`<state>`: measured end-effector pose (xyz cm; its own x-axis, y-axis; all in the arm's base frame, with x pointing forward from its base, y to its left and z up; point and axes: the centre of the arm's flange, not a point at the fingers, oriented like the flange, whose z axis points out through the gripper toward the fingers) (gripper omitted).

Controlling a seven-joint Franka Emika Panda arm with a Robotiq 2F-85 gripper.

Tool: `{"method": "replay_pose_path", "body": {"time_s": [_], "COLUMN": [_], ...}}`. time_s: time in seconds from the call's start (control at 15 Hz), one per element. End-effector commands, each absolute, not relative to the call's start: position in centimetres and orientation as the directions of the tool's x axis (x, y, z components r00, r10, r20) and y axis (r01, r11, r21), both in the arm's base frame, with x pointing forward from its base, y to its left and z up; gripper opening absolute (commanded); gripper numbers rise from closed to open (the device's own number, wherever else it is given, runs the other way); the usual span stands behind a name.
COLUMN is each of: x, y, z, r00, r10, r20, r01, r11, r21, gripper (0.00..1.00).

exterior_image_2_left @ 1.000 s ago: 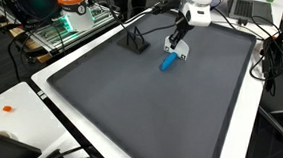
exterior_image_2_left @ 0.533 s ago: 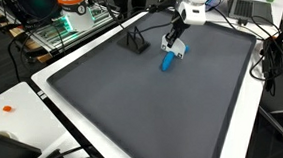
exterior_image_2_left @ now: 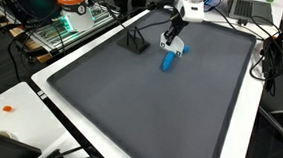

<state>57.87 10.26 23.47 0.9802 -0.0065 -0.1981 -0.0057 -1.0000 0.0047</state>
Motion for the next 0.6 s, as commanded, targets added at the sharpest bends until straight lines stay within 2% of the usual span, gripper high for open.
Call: {"method": "replay_pose_path", "body": {"time_s": [0.0,0.53], "x": [57.1,58.4], "y": [10.0,8.7], "z": [25.9,28.6], "r00": [0.982,0.991], "r10": [0.001,0.005], "r20": [-0.191,-0.132], "r01": [0.001,0.009], "r11": [-1.0,-1.0], "r21": [0.003,0.024], "gripper": [0.01,0.01]}}
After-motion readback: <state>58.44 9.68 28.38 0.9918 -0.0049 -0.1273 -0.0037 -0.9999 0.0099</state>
